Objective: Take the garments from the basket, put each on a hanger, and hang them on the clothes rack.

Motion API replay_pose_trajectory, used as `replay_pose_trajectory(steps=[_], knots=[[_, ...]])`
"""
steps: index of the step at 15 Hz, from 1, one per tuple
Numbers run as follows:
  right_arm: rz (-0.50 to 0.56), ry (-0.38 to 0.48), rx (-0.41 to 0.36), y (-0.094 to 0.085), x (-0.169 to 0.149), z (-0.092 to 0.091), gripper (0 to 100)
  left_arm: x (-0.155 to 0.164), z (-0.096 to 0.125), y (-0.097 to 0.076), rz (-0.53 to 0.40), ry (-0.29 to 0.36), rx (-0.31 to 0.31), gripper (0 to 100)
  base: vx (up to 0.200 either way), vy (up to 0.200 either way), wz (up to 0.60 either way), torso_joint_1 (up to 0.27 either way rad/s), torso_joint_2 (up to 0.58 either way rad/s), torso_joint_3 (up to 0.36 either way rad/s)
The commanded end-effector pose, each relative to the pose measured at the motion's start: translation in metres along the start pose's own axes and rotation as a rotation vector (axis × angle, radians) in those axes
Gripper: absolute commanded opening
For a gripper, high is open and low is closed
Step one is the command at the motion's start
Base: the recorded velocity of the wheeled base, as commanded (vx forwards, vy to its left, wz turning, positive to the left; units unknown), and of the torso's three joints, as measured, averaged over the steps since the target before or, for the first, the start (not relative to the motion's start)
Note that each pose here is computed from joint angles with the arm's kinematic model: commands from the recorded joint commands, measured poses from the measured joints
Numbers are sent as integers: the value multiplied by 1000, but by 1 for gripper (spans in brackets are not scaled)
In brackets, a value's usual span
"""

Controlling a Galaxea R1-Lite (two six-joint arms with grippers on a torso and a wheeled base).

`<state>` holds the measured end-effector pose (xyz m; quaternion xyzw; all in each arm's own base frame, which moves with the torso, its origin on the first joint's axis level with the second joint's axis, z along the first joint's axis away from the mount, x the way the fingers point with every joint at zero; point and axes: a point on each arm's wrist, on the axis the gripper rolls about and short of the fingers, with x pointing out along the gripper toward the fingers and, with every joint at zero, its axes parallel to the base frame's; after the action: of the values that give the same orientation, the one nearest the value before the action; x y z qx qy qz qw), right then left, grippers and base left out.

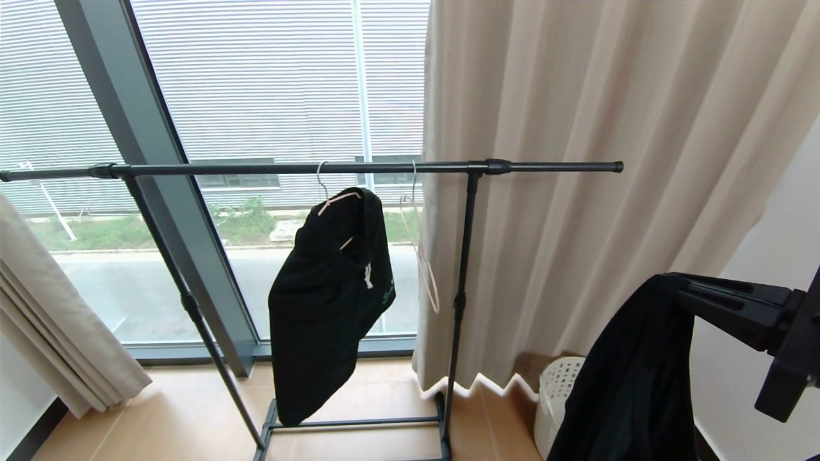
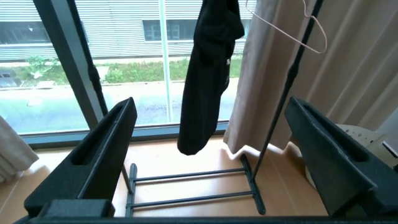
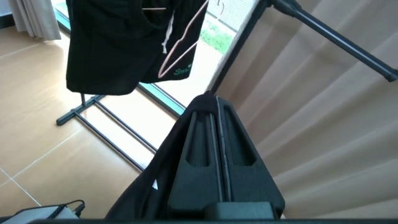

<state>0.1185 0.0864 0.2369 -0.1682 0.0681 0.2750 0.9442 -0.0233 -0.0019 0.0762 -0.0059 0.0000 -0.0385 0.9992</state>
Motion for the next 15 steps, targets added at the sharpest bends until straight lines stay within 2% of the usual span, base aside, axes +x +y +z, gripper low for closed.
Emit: replay_pose_trajectory(steps=[1,4,6,11,13,15], knots=[[0,1,-1,0,0,0,0,0,0,0,-1,2,-1,100,0,200,0,-2,-2,2],[0,1,-1,0,0,0,0,0,0,0,-1,2,-1,100,-200,0,0,5,2,6],[1,3,-1,0,0,-1,0,0,0,0,0,2,-1,100,-200,-200,0,10,10,7],[2,7,-1,1,1,-2,0,0,0,0,-1,2,3,100,0,0,0,0,0,0],[7,26,-5,2,1,-8,0,0,0,0,-7,4,5,100,0,0,0,0,0,0],[8,32,-37,3,1,-10,0,3,1,0,-26,43,13,100,0,0,0,0,0,0]])
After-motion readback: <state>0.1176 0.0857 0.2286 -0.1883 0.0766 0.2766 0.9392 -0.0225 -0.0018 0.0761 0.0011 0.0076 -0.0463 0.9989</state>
